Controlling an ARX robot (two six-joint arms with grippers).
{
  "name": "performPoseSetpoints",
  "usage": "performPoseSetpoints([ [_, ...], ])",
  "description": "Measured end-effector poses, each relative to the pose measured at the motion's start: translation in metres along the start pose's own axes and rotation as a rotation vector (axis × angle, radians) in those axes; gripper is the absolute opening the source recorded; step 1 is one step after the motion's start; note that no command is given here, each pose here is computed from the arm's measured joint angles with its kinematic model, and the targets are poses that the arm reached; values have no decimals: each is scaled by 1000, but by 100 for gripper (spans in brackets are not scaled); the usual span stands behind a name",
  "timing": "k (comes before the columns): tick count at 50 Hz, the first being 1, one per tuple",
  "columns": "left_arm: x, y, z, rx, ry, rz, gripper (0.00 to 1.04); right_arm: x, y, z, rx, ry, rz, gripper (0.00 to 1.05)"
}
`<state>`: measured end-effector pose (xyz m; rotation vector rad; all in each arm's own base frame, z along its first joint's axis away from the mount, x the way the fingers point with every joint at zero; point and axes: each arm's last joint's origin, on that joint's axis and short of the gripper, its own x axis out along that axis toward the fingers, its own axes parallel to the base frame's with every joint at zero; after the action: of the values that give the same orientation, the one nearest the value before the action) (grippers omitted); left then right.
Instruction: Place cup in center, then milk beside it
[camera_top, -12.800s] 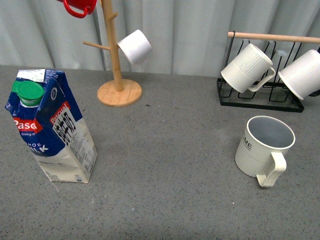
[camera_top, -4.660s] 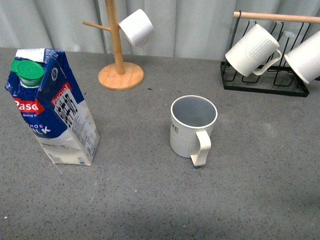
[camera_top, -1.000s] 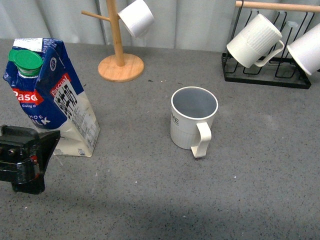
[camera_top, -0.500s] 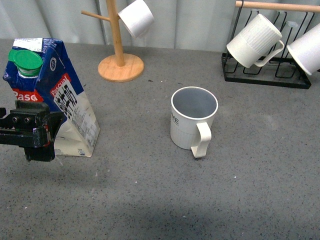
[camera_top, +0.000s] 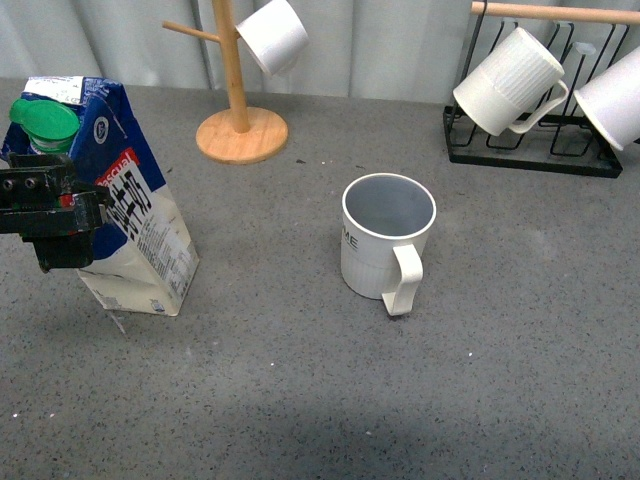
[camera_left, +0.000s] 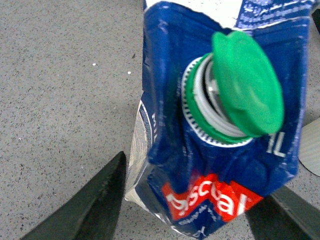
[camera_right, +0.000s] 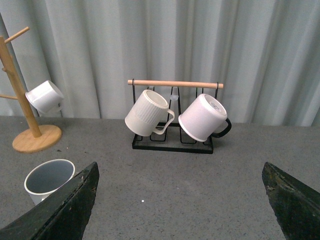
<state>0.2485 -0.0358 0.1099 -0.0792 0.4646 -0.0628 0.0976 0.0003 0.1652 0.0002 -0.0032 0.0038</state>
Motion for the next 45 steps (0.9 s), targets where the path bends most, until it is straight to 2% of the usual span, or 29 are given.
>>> performPoseSetpoints([
  [11, -9, -13, 13, 3, -76, -2, 22, 0, 0, 0, 0, 0, 0, 95],
  [17, -14, -33, 15, 4, -102, -33, 5, 0, 0, 0, 0, 0, 0, 95],
  [29, -10, -72, 14, -8, -135, -98, 4, 0, 0, 0, 0, 0, 0, 95],
  [45, 7, -108, 9, -39, -127, -142, 4, 0, 0, 0, 0, 0, 0, 95],
])
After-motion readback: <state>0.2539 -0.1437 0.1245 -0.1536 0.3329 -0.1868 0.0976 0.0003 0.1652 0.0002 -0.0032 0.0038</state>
